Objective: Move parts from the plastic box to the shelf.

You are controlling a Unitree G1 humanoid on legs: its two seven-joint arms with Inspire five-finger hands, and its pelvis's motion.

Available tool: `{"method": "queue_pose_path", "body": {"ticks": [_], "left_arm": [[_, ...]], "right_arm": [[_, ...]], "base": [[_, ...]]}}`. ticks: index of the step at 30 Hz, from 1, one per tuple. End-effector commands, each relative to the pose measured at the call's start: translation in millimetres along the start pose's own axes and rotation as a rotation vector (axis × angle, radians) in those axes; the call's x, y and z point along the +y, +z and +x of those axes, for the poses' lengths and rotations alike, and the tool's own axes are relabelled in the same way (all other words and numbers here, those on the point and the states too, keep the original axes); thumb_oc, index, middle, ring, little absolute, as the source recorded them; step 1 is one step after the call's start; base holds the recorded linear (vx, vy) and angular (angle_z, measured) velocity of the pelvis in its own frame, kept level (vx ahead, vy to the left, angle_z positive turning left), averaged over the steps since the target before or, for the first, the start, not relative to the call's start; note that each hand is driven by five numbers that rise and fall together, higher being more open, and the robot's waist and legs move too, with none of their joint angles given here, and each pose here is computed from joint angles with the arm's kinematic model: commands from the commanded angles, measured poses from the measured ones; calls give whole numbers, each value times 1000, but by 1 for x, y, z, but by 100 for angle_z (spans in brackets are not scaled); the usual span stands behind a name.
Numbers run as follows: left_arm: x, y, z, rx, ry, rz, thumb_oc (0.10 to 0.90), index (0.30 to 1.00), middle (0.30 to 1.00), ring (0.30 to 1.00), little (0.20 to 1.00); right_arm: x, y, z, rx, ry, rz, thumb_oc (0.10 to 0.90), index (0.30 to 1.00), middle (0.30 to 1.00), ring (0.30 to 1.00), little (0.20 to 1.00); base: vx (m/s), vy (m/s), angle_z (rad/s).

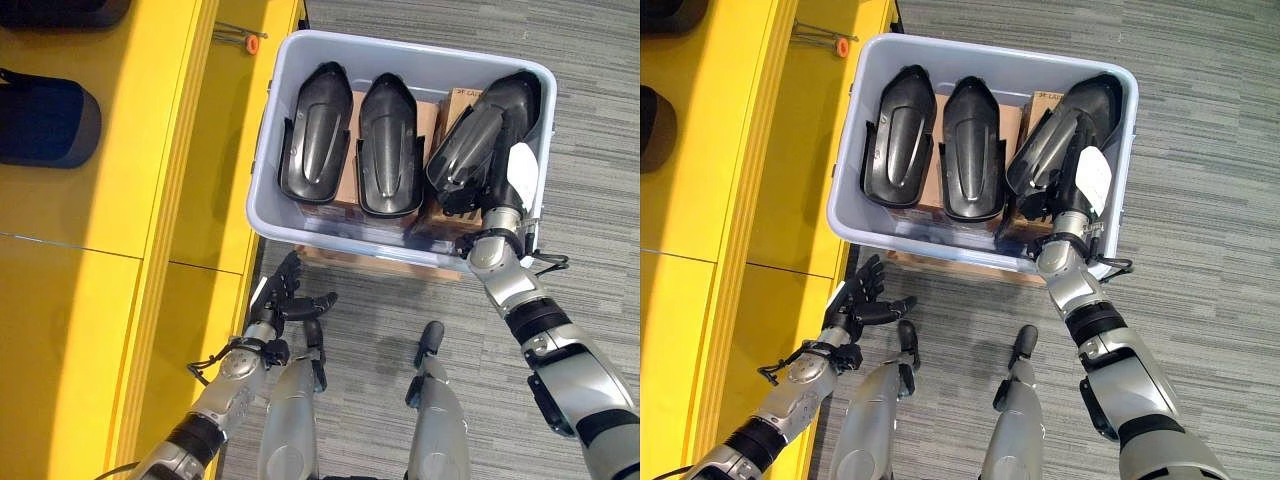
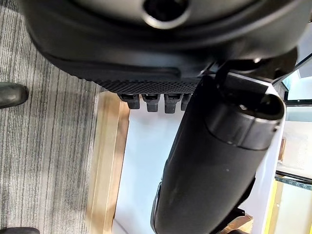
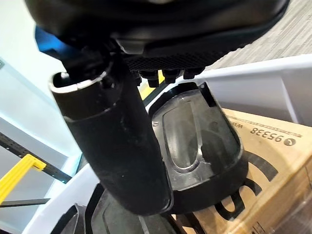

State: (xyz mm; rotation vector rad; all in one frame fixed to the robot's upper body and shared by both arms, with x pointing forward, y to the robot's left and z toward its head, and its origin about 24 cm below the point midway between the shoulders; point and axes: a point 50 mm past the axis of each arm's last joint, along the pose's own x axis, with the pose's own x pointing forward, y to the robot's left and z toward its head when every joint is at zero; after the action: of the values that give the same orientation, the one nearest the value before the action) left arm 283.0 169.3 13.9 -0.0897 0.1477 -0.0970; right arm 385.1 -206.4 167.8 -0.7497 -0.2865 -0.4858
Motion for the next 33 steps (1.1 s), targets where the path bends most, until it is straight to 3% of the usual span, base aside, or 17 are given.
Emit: {"method": "queue_pose_path", "body": {"ticks": [1,15,33], "left_arm": [[-5,13,-8,-115,-36,-43,900,1000,1000,1000,1000],[-1,9,-9,-92,-23,-45,900,1000,1000,1000,1000],[-4,11,-6,-93,-12,-38,900,1000,1000,1000,1000]], "right_arm": [[-56,23,21,-166,-216,-9,900,1000,1000,1000,1000],[-76,39,11,-310,-234,-26,900,1000,1000,1000,1000],[-44,88,-11,-444,-140,221,900,1000,1000,1000,1000]], "base": [[0,0,0],[0,0,0],[1,1,-1]]}}
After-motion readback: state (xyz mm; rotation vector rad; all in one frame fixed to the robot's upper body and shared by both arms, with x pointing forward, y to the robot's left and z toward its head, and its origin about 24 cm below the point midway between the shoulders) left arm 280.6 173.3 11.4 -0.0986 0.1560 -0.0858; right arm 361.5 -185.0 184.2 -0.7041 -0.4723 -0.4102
